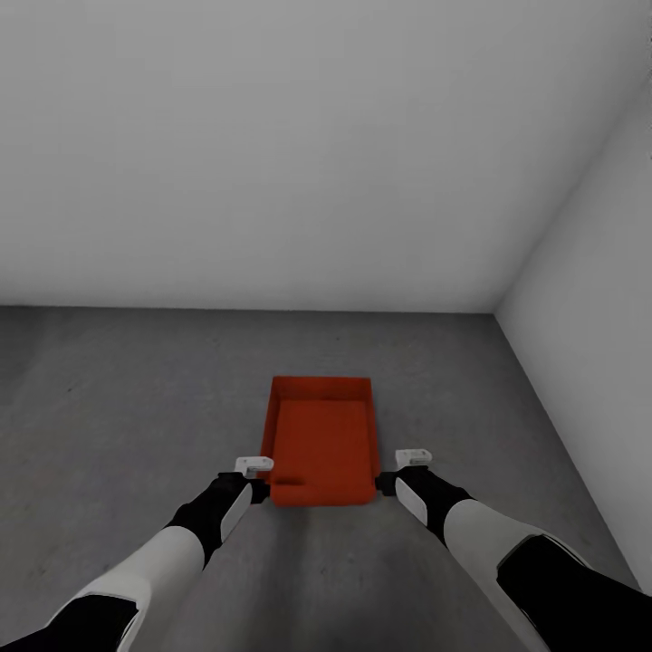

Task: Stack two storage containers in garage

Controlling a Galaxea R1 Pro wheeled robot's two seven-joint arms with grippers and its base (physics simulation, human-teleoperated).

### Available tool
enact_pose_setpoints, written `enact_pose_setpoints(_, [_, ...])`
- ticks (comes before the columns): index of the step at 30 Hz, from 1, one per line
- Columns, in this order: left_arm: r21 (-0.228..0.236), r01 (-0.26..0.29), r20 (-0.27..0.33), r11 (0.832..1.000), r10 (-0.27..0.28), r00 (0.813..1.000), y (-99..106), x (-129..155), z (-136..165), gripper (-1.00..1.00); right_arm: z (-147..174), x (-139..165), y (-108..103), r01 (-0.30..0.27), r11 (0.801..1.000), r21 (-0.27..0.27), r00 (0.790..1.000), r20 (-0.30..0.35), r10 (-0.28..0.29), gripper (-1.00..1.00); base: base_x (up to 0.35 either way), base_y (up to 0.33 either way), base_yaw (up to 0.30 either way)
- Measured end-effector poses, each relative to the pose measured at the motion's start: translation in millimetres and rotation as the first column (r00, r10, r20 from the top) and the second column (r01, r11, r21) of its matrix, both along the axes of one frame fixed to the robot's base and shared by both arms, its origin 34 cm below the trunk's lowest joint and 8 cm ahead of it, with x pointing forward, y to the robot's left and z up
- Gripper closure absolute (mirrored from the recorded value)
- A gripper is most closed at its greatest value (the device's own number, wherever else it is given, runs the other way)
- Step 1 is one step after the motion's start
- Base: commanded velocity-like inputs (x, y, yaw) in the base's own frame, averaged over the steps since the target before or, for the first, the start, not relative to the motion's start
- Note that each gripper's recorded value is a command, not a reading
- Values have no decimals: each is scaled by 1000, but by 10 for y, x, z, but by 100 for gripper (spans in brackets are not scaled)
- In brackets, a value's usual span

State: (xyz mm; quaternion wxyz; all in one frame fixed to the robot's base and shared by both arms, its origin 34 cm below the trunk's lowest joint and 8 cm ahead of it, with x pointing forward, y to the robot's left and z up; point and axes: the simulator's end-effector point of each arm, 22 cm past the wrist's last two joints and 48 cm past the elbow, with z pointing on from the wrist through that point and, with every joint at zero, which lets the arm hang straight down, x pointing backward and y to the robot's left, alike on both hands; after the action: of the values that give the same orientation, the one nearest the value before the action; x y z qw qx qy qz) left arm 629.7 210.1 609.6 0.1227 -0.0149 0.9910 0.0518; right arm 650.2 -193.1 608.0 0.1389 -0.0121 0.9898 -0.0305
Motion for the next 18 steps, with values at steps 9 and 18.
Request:
enact_pose_setpoints(9, [-1,0,14,1000,0,1000,-4,47,70,-100,73,48,0,0,1000,0,1000,14,0,-100,0,0,0])
enact_pose_setpoints(18, [-1,0,28,1000,0,1000,-4,95,141,-100,147,95,0,0,1000,0,1000,28,0,-100,0,0,0])
